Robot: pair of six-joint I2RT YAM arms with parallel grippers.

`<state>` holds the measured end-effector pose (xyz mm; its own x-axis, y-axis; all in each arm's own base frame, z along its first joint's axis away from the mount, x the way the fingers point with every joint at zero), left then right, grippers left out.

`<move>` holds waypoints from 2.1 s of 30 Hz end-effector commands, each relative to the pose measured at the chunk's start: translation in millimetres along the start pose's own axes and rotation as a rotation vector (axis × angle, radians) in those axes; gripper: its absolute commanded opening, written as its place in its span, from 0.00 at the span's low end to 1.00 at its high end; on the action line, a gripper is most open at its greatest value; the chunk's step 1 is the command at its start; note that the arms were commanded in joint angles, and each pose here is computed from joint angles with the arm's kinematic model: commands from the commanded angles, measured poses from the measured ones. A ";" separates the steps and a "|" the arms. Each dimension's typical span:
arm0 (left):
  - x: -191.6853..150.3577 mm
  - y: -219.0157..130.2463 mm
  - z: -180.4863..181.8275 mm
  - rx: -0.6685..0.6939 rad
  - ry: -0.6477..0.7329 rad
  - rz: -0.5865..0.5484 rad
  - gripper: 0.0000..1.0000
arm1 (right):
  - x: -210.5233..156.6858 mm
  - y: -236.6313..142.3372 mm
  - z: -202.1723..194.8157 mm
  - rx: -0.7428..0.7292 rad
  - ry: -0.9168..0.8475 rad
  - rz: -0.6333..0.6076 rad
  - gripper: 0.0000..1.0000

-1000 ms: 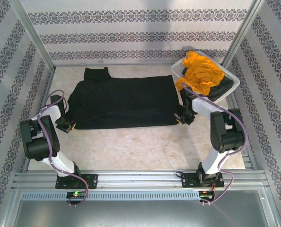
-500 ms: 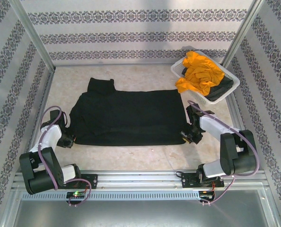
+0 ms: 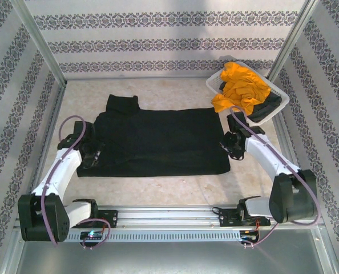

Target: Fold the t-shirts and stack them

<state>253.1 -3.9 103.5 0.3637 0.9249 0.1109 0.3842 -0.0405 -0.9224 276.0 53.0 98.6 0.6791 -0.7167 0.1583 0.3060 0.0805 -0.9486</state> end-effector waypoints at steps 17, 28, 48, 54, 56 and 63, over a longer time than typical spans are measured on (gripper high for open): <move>-57.7 38.2 0.2 0.109 -0.060 0.161 0.51 | -8.5 13.3 51.6 0.153 -0.041 0.087 0.27; -50.5 45.0 -34.0 0.047 -0.033 0.131 0.07 | -18.1 12.2 79.6 0.275 -0.079 0.152 0.29; -74.8 76.7 -130.6 0.209 0.697 0.263 0.00 | -18.0 7.9 74.3 0.273 -0.059 0.162 0.28; -68.3 83.5 -126.4 0.337 0.800 0.240 0.45 | -20.5 9.2 69.5 0.267 -0.057 0.172 0.29; -59.6 73.5 -129.5 0.338 0.794 0.178 0.55 | -20.2 9.3 67.7 0.264 -0.058 0.168 0.30; -28.6 29.8 -120.0 0.250 0.650 0.006 0.49 | -24.6 29.6 41.4 0.205 -0.015 0.174 0.27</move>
<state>367.8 -101.5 97.4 0.8811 0.4433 0.1649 0.1521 0.0645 -0.9863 306.1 108.7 91.1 0.7604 -0.6488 0.0291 0.3379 0.3570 -0.8709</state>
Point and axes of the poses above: each hand's point on the last joint's axis, 136 mm out from that joint toward the fingers, its own y axis out along the fingers, its own z axis along the line the jaws close on, x = y × z, the point moved 2 cm from there along -y, back along the fingers, and after that the axes turned 3 degrees about y, right-handed, at the moved point
